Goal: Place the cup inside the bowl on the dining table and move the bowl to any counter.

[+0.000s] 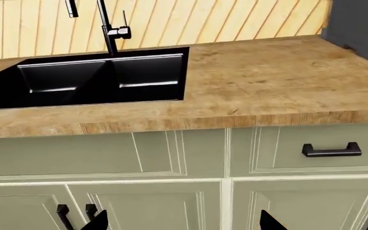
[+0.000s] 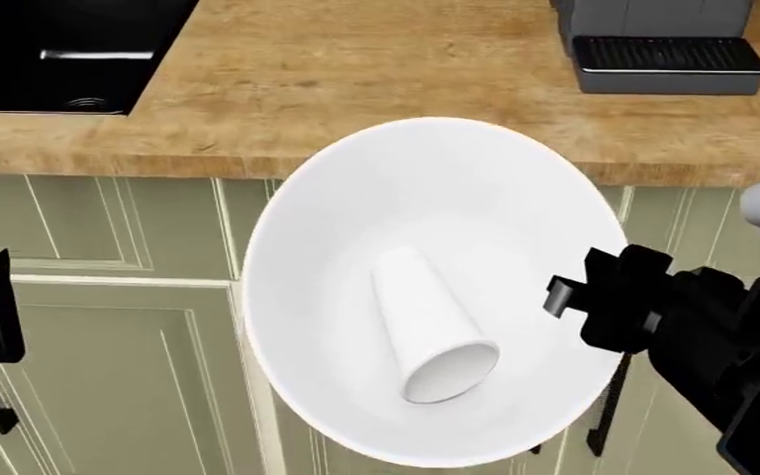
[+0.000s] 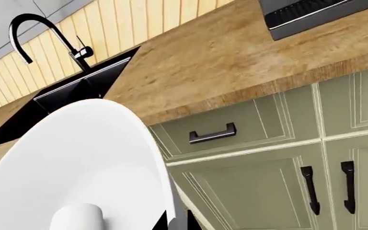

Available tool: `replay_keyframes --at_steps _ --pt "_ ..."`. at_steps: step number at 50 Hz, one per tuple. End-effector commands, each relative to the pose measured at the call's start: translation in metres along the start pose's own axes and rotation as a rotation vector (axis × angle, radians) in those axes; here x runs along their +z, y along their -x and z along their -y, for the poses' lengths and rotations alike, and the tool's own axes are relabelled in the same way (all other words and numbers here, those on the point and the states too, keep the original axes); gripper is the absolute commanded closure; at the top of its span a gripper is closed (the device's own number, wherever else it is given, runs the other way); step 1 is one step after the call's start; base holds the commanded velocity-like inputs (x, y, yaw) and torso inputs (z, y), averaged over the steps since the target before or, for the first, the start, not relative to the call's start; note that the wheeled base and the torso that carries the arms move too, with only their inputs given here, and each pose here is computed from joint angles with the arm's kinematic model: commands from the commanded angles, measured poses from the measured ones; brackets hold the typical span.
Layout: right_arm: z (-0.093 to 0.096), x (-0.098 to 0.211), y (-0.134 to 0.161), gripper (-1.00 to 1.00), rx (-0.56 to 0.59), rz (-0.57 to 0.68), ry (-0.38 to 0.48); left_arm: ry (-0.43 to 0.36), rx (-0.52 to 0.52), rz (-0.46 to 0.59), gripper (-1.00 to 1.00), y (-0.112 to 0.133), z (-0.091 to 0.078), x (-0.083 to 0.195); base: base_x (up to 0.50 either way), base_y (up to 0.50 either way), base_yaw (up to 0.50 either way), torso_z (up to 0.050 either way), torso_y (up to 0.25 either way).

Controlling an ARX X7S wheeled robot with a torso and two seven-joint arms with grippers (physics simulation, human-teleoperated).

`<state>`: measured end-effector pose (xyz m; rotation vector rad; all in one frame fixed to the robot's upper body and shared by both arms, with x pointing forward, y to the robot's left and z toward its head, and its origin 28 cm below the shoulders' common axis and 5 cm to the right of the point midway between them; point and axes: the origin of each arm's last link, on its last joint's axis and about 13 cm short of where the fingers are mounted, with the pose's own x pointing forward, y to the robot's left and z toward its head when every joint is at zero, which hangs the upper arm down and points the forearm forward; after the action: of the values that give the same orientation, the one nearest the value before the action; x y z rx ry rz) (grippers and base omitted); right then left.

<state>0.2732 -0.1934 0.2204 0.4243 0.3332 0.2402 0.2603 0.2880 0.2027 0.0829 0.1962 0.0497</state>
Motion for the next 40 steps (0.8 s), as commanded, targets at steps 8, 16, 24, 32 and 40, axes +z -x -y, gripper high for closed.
replay_keyframes --at_steps 8,16,24,32,40 --pt "0.0006 0.0006 0.001 1.0 0.006 0.013 -0.006 0.002 0.003 -0.002 -1.0 0.002 -0.0036 -0.001 0.5 0.1 0.0 0.0 0.003" --pt "0.0012 -0.0006 0.0006 1.0 0.004 0.009 -0.005 0.002 0.003 -0.001 -1.0 0.0023 -0.0035 -0.0005 0.5 0.1 0.0 0.0 0.001" --pt "0.0011 0.0002 -0.0006 1.0 0.004 0.008 -0.005 0.003 0.001 -0.003 -1.0 0.0011 -0.0023 -0.0011 0.5 0.1 0.0 0.0 0.001" --pt "0.0009 0.0007 0.0011 1.0 0.0 0.008 -0.005 0.006 0.005 -0.001 -1.0 0.0013 -0.0027 -0.0016 0.5 0.1 0.0 0.0 0.001" --pt "0.0012 -0.0002 0.0013 1.0 -0.002 0.007 -0.005 0.006 0.004 -0.001 -1.0 0.001 -0.0023 -0.0005 0.5 0.1 0.0 0.0 0.001"
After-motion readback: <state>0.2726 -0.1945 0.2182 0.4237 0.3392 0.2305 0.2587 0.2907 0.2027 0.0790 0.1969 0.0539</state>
